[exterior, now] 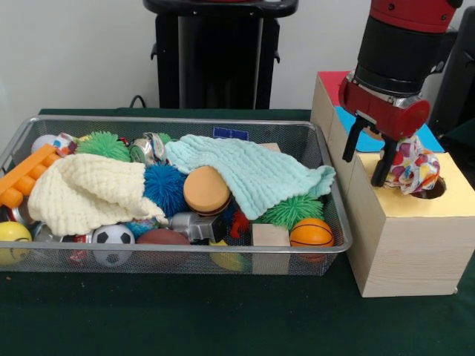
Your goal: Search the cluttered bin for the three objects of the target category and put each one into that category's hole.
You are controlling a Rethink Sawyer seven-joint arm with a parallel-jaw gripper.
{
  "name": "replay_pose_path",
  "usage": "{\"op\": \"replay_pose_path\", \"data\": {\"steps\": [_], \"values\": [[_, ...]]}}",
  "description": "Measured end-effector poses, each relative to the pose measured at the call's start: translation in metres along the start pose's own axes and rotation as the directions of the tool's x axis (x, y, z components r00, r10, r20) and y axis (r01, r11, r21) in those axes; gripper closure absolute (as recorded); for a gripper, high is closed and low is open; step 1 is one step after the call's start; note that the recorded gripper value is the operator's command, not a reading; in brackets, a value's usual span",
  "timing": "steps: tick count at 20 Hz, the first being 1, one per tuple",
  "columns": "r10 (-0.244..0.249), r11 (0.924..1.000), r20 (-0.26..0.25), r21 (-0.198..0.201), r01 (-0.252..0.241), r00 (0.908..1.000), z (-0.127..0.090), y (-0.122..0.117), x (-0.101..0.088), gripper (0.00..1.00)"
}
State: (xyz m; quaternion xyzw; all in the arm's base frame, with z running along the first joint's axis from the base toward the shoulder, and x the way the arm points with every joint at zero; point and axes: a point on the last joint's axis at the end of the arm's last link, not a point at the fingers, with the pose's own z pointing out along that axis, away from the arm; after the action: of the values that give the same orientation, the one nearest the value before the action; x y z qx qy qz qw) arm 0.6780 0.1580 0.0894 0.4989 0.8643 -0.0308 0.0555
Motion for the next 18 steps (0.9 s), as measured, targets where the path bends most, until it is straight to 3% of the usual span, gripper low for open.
{"op": "replay_pose_path", "data": {"steps": [7, 11, 16, 18], "values": [[-0.002, 1.0, 0.008, -0.004, 0.002, 1.0, -0.001, 0.002, -0.003, 0.0], [-0.012, 0.9999, 0.057, -0.005, 0.012, 0.9983, -0.01, 0.008, -0.015, 0.0], [-0.025, 0.9997, 0.098, 0.005, 0.025, 0.9948, -0.031, 0.014, -0.027, 0.0], [-0.029, 0.9995, 0.108, 0.013, 0.027, 0.9937, -0.049, 0.017, -0.034, 0.0]]}}
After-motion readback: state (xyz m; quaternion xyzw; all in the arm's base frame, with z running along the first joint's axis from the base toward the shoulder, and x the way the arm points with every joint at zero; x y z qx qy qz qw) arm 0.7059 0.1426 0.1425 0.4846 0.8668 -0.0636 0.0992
